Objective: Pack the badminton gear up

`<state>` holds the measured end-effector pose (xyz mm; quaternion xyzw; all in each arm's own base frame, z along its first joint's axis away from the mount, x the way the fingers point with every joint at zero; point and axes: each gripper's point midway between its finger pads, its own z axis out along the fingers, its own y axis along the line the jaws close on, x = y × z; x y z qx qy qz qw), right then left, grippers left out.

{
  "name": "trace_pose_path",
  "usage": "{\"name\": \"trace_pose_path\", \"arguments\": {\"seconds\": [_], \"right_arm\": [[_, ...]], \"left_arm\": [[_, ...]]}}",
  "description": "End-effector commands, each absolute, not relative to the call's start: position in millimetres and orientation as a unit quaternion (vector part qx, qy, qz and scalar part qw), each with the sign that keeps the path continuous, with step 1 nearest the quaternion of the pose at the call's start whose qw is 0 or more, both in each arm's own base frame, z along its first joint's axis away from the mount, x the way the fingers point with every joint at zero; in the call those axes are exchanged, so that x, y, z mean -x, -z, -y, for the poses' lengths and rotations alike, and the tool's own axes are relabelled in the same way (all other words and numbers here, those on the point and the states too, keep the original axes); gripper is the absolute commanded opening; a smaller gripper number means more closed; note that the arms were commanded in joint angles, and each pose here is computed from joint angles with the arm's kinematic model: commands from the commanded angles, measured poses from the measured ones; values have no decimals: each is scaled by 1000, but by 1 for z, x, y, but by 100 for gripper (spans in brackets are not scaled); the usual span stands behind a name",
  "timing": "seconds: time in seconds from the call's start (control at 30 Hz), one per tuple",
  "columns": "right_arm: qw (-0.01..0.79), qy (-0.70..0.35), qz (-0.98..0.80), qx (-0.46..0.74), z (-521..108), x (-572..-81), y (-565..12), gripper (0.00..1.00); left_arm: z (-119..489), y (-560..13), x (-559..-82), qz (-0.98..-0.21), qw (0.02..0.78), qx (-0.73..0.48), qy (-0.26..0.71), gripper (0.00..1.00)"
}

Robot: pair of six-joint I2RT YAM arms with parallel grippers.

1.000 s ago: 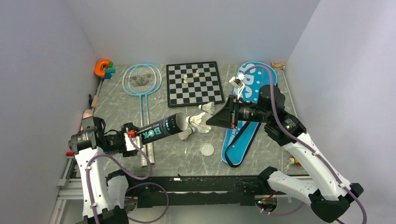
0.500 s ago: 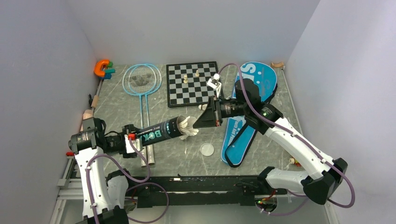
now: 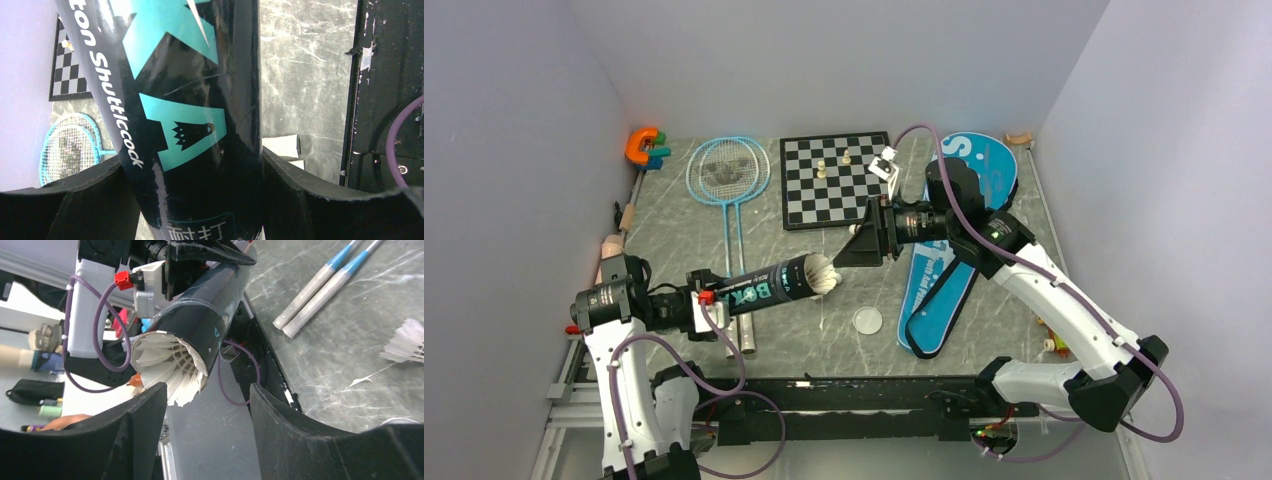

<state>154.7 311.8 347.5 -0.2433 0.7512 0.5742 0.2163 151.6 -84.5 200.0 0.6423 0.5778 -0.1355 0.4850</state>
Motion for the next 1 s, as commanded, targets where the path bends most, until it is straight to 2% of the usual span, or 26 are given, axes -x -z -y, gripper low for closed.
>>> {"name": "trace_pose_path", "arguments": {"seconds": [0.0,0.3,0.47,0.7,0.97], "right_arm": [[266,-533,-764,246,-299,-164,-356,65],[257,-520,-776,248,-306,-166,-336,64],[256,-520,-775,251,-321,-165,-330,75],[262,-508,-782,248,-333,-173,-327,75],[324,-493,-781,205,-293,-200,-351,90]], "left_arm": [[92,-215,-154,-557,514,-636,144,24],[93,-224,-158,-560,522,-625,150,24],[93,-225,-158,-564,523,-621,153,24],[92,-223,-157,-568,519,-620,152,25],[85,-208,-160,-601,499,-604,156,25]]}}
